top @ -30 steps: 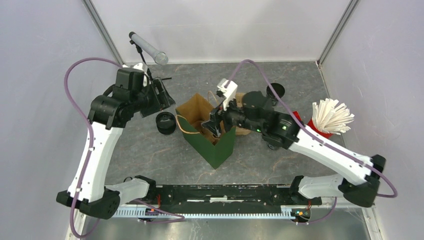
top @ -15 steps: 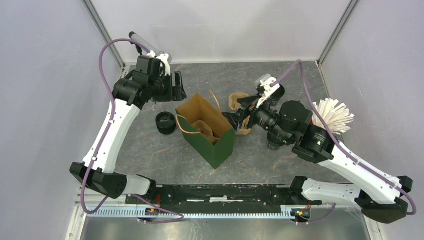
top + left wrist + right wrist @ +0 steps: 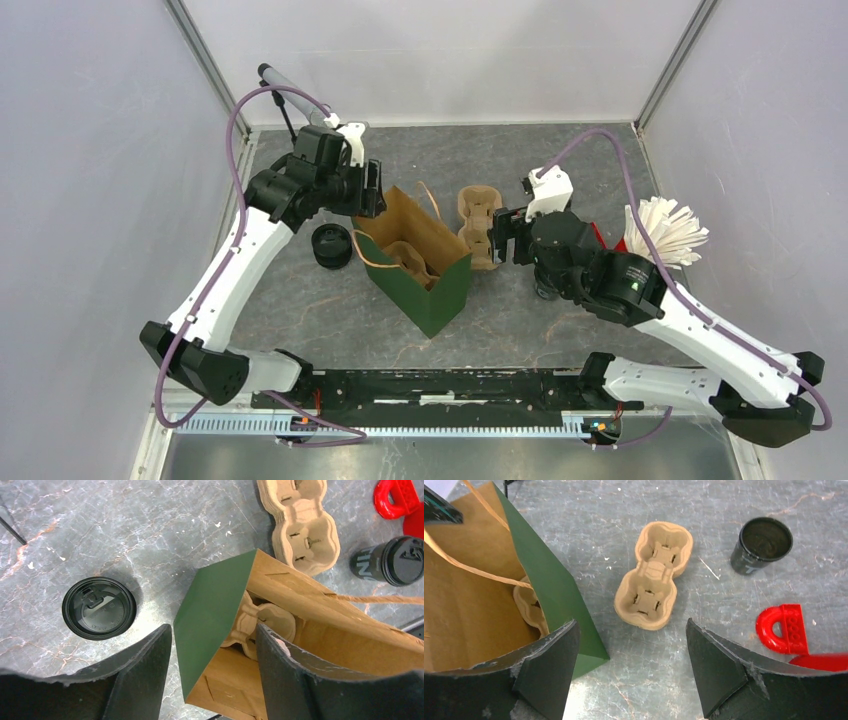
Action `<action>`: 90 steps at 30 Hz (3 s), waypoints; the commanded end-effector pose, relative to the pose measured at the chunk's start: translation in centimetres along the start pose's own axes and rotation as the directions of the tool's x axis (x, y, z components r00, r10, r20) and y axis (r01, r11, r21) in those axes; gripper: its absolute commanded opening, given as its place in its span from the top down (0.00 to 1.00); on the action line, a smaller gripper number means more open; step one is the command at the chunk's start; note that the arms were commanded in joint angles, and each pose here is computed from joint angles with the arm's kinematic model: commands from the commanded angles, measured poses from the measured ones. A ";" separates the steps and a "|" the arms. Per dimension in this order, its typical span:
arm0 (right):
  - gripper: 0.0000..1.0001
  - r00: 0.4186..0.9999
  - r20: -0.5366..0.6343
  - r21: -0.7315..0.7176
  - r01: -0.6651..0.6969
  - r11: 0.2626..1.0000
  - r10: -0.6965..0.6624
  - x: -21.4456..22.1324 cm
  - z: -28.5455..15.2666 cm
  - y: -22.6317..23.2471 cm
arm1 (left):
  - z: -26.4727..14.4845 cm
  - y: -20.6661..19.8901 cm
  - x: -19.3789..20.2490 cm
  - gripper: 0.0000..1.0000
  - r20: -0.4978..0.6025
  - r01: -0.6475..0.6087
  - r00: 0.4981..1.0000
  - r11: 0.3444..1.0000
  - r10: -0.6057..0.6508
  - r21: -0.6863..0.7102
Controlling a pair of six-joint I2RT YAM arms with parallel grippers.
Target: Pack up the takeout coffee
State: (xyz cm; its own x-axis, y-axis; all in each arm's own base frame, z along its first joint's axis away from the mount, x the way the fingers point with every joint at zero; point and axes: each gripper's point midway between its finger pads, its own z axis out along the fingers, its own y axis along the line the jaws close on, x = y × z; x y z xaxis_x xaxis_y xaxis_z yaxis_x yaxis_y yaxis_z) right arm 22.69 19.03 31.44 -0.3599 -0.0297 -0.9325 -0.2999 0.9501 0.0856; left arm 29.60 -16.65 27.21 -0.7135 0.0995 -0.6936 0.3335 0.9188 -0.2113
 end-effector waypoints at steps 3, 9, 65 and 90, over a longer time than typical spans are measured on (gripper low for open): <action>0.16 0.997 -0.069 0.037 -0.020 0.999 0.023 3.0 0.2 -0.8 | -0.6 0.6 -1.6 0.42 0.076 -0.023 0.997 0.999 0.025 -0.033; 0.13 0.997 -0.077 0.091 0.008 0.996 -0.001 3.8 1.0 -1.9 | -1.8 0.5 -1.2 0.74 0.082 0.005 0.997 0.999 -0.002 -0.033; 0.02 0.878 -0.469 0.313 0.069 0.947 0.091 16.1 4.9 -13.7 | -4.7 0.3 4.8 0.35 -0.013 0.277 0.960 0.959 -0.278 -0.059; 0.07 0.867 -0.484 0.297 0.036 0.954 0.118 18.0 4.9 -14.8 | -5.2 0.6 4.3 0.31 -0.016 0.244 0.969 0.967 -0.246 -0.072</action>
State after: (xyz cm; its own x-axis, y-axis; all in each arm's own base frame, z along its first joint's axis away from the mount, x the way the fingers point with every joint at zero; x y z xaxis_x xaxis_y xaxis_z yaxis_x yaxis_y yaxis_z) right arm 24.48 5.83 10.92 -0.8014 -0.0677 -0.5942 -0.0271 0.9967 -0.0771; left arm 23.01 -13.75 26.29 -0.8104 -0.1478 -0.5669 0.0638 0.9396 -0.3362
